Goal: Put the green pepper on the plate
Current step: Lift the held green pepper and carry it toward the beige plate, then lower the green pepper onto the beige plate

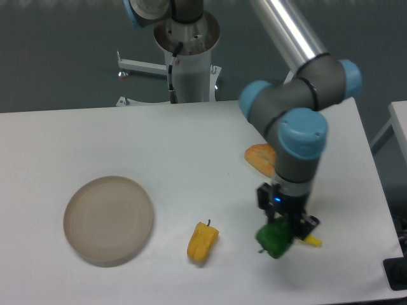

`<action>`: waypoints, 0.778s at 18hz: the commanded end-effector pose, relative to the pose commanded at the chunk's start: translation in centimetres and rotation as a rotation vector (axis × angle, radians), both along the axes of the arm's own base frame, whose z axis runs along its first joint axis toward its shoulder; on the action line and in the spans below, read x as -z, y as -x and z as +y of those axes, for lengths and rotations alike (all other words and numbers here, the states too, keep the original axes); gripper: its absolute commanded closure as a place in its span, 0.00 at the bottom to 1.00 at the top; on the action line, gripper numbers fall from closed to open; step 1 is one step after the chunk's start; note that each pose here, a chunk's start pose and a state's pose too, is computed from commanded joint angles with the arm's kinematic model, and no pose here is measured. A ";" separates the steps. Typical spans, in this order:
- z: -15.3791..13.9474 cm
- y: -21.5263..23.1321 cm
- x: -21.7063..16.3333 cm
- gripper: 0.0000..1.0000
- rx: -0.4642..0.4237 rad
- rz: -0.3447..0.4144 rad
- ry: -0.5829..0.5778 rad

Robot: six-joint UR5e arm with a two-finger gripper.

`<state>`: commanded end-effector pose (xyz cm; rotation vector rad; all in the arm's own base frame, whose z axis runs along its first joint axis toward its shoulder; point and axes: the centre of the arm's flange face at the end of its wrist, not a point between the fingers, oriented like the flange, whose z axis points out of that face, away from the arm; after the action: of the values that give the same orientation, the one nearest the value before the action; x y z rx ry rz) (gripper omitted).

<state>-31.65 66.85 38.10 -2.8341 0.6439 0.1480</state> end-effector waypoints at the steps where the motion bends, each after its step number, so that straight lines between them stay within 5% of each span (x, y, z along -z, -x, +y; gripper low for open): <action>1: -0.1 -1.9 -0.5 0.64 -0.026 -0.012 -0.002; 6: 1.2 -11.1 -2.7 0.64 -0.089 -0.050 -0.023; 14: 3.2 -19.1 0.9 0.64 -0.103 -0.082 -0.047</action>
<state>-12.57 70.01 37.19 -2.8117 0.4721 0.0636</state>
